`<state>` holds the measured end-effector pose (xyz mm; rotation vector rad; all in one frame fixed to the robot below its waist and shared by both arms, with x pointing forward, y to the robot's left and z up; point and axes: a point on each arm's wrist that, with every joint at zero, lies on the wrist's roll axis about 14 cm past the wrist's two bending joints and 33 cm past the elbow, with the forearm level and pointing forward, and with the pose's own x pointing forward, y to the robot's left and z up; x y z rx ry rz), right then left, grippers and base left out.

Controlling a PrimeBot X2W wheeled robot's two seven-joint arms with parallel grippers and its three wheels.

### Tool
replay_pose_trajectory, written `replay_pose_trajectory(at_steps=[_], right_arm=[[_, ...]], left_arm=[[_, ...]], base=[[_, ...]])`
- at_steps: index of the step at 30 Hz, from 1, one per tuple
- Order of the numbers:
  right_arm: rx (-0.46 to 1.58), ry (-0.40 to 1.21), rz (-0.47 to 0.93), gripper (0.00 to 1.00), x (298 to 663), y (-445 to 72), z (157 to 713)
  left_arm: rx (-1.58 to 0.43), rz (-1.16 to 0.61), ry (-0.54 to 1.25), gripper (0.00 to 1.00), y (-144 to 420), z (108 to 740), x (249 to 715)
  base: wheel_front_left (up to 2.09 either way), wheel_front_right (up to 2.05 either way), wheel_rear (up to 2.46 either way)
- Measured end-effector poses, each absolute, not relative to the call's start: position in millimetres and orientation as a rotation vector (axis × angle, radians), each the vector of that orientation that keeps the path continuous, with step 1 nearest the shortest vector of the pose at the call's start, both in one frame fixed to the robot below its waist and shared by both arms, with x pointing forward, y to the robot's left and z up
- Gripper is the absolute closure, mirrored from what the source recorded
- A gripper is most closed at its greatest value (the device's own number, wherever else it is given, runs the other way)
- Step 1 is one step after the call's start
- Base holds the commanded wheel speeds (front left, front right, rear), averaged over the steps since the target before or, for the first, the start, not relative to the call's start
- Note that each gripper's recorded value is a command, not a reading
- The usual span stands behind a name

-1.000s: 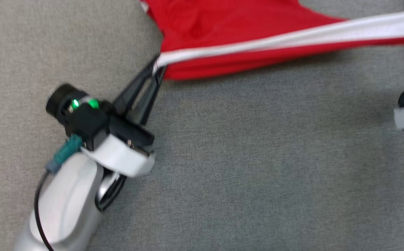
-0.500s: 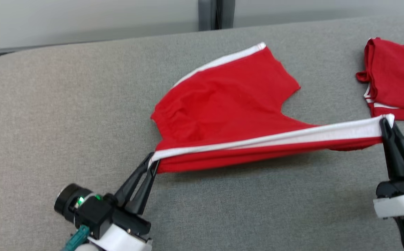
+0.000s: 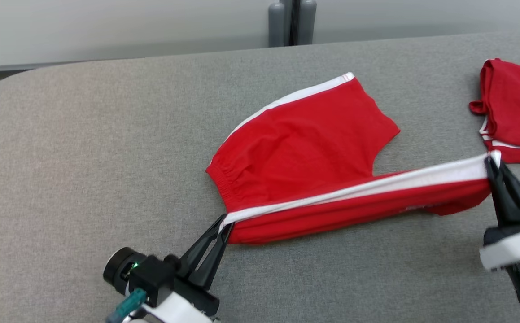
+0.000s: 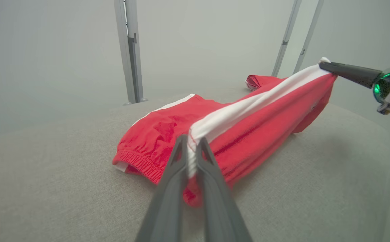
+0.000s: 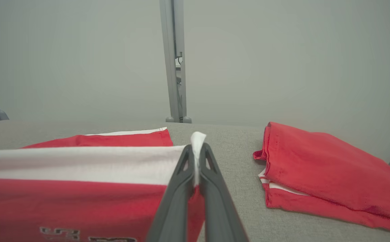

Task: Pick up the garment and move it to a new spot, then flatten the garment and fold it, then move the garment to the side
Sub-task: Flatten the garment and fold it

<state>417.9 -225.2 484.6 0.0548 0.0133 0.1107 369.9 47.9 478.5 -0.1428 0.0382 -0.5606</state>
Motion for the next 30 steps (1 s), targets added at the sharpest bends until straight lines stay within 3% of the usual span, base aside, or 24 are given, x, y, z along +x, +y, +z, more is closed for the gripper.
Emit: replay_pose_trajectory(at_steps=[12,30], right_arm=[[-0.157,0.08,0.251,1.0,530.7,-190.9,479.4],[-0.268,0.204,0.407,1.0,629.1,-125.4,422.7]], left_arm=[[-0.461,-0.382,0.197,1.0,56.6,458.1,419.6],[-0.437,-0.286,0.234,1.0,77.2,425.9,477.4]], base=[[0.0,0.0,0.0],[0.0,0.0,0.0]])
